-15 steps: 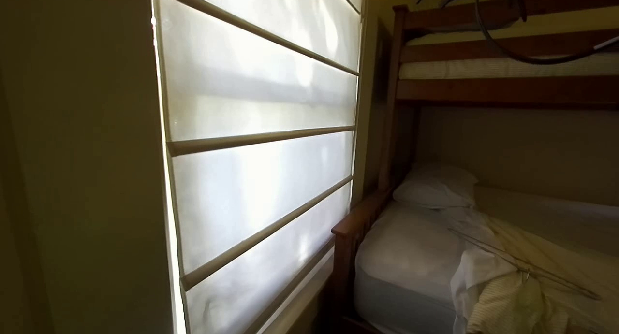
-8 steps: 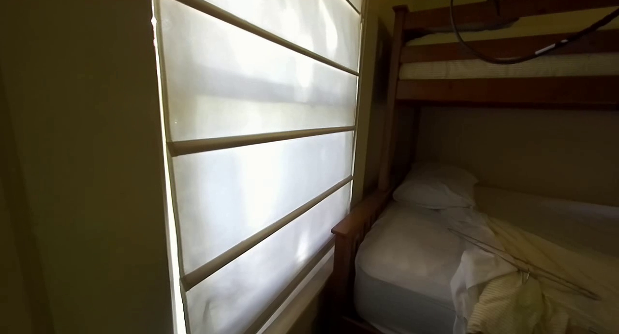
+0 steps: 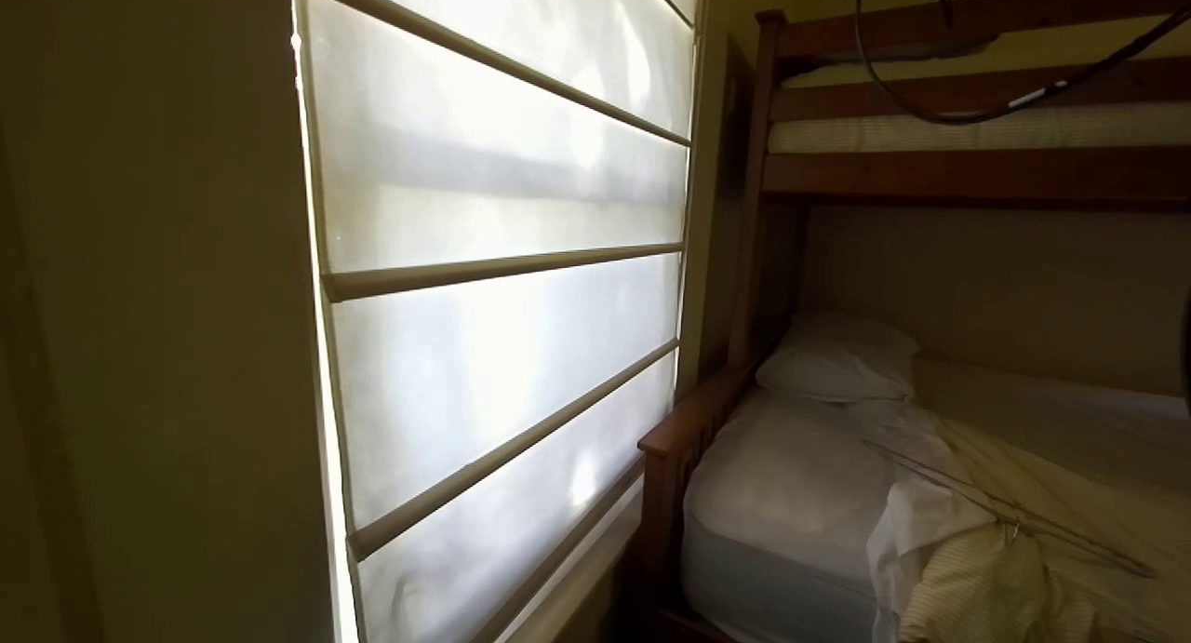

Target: Open the blinds on the window.

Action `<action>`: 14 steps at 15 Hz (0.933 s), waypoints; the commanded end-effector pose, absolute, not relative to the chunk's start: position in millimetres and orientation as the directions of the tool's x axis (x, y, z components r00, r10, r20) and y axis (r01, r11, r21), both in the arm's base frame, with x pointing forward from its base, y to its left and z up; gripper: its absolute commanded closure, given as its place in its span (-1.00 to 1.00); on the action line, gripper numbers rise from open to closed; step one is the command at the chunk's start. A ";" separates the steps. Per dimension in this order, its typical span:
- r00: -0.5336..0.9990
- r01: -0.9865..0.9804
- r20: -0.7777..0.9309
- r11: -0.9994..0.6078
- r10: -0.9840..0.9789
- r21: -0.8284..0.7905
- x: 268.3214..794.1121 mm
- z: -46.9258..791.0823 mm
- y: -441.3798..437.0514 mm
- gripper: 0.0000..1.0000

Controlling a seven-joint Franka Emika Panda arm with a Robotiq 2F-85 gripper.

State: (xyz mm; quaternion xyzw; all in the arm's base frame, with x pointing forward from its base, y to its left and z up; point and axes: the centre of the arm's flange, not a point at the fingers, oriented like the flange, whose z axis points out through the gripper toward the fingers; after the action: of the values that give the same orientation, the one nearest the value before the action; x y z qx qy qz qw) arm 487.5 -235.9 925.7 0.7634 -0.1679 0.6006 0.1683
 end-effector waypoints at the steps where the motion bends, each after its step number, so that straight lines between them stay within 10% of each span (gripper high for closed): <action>1: 0.231 -0.439 0.973 -0.894 -0.015 0.091 495.3 933.1 -241.4 -1.00; 14: 0.244 -0.448 0.970 -0.890 -0.027 0.088 492.8 921.5 -236.3 -1.00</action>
State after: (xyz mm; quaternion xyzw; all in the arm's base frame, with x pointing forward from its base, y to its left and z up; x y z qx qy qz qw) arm 492.8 -236.3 921.5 0.7685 -0.1546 0.5952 0.1769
